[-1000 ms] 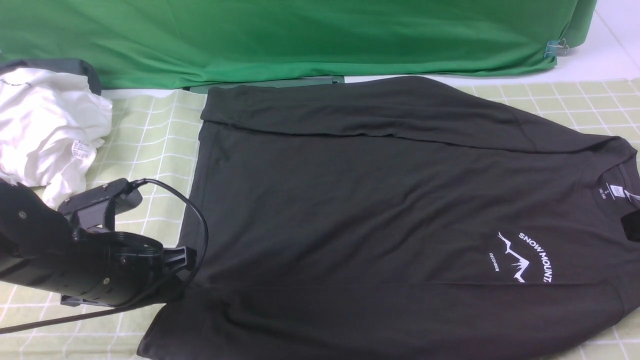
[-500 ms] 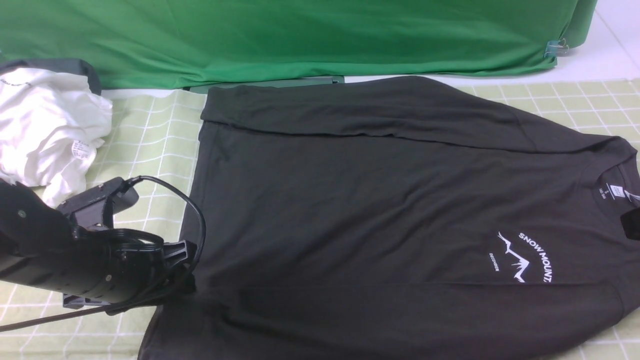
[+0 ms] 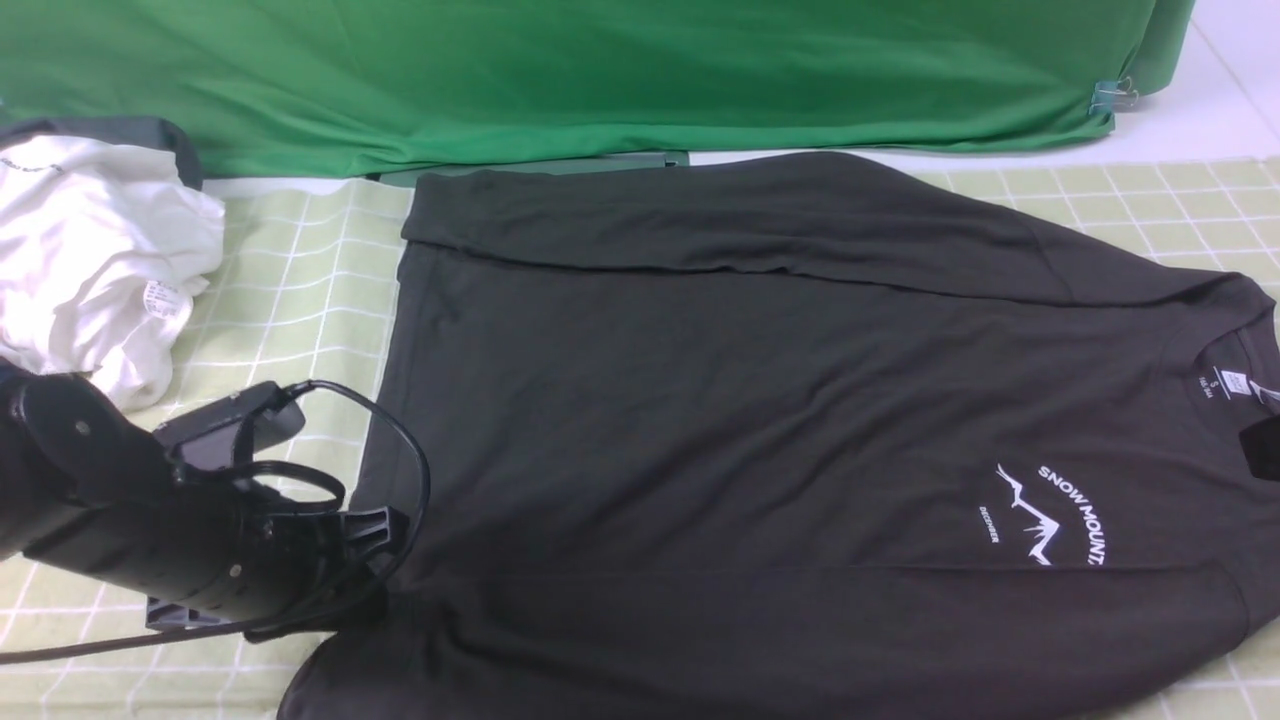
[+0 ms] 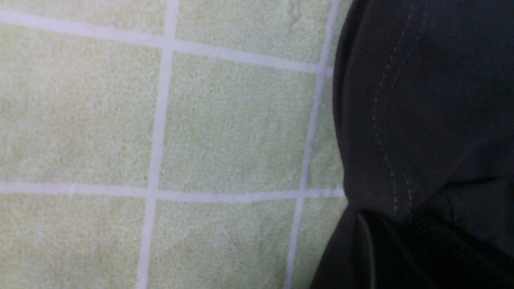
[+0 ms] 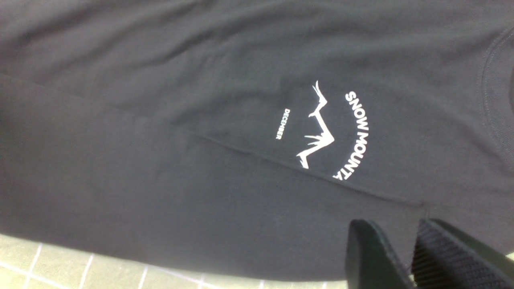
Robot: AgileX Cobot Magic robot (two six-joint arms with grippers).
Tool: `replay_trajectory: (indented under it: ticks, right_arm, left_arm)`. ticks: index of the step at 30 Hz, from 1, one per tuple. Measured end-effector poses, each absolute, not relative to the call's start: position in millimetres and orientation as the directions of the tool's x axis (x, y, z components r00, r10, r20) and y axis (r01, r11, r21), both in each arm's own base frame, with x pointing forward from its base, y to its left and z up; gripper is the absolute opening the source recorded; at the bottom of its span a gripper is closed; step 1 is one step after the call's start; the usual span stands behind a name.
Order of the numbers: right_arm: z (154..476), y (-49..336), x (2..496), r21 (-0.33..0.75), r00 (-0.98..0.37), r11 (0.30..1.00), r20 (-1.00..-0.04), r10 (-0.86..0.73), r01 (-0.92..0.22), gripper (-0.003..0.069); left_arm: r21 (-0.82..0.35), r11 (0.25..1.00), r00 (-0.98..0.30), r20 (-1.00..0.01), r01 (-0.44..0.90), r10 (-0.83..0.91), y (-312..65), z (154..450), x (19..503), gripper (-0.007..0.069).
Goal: Fold a long-sleeved shirt over a green coffee tablecloth.
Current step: 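Fold the left side of the black T-shirt inward over its body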
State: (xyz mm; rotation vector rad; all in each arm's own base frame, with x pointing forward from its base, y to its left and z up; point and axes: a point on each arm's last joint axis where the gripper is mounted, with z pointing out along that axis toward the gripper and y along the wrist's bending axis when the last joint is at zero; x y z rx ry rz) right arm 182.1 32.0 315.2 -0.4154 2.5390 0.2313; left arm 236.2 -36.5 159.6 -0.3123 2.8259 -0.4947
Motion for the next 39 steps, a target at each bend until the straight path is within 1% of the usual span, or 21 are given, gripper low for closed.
replay_trajectory:
  ticks: [2, 3, 7, 11, 14, 17, 18, 23, 26, 30, 35, 39]
  right_arm:
    - [315.2, 32.0, 182.1, 0.077, -0.800, 0.937, -0.547, -0.245, -0.340, 0.0176]
    - [315.2, 32.0, 182.1, 0.077, -0.800, 0.937, -0.547, -0.245, -0.340, 0.0176]
    - [315.2, 32.0, 182.1, 0.077, -0.800, 0.937, -0.548, -0.245, -0.340, 0.0177]
    - [315.2, 32.1, 182.1, 0.078, -0.800, 0.937, -0.548, -0.244, -0.339, 0.0183]
    - [315.2, 32.1, 182.1, 0.078, -0.800, 0.937, -0.548, -0.244, -0.339, 0.0185]
    - [315.2, 32.1, 182.1, 0.078, -0.800, 0.937, -0.548, -0.244, -0.339, 0.0188]
    - [315.2, 32.1, 182.1, 0.078, -0.800, 0.937, -0.548, -0.244, -0.339, 0.0190]
    - [315.3, 32.1, 182.1, 0.078, -0.800, 0.937, -0.548, -0.244, -0.339, 0.0196]
    - [315.3, 32.1, 182.1, 0.078, -0.800, 0.937, -0.548, -0.244, -0.339, 0.0198]
    - [315.3, 32.1, 182.1, 0.078, -0.800, 0.937, -0.548, -0.244, -0.339, 0.0202]
    - [315.3, 32.1, 182.2, 0.078, -0.799, 0.938, -0.549, -0.244, -0.339, 0.0207]
    - [315.4, 32.1, 182.4, 0.077, -0.799, 0.938, -0.551, -0.243, -0.339, 0.0208]
  left_arm:
    - [-0.371, 0.919, -0.948, -0.222, -0.135, -0.229, -38.2, 168.4, 238.4, 0.0037]
    - [-0.375, 0.918, -0.948, -0.225, -0.129, -0.225, -38.7, 171.1, 238.6, 0.0029]
    - [-0.386, 0.915, -0.948, -0.230, -0.118, -0.219, -39.7, 177.3, 237.7, 0.0025]
    - [-0.391, 0.912, -0.952, -0.215, -0.120, -0.218, -40.5, 177.8, 236.3, 0.0047]
    - [-0.386, 0.915, -0.953, -0.212, -0.120, -0.215, -40.1, 177.5, 235.9, 0.0089]
    - [-0.362, 0.924, -0.952, -0.219, -0.127, -0.217, -37.7, 176.7, 236.2, 0.0165]
    - [-0.350, 0.926, -0.950, -0.216, -0.138, -0.224, -36.5, 176.5, 236.2, 0.0203]
    - [-0.345, 0.931, -0.954, -0.216, -0.122, -0.206, -36.7, 183.3, 240.6, 0.0331]
    - [-0.351, 0.929, -0.959, -0.202, -0.120, -0.200, -37.6, 185.0, 240.4, 0.0355]
    - [-0.354, 0.928, -0.969, -0.166, -0.116, -0.184, -38.6, 184.8, 236.9, 0.0339]
    - [-0.344, 0.933, -0.970, -0.172, -0.106, -0.174, -37.8, 185.0, 236.8, 0.0277]
    - [-0.336, 0.936, -0.969, -0.176, -0.107, -0.174, -37.1, 183.3, 238.1, 0.0210]
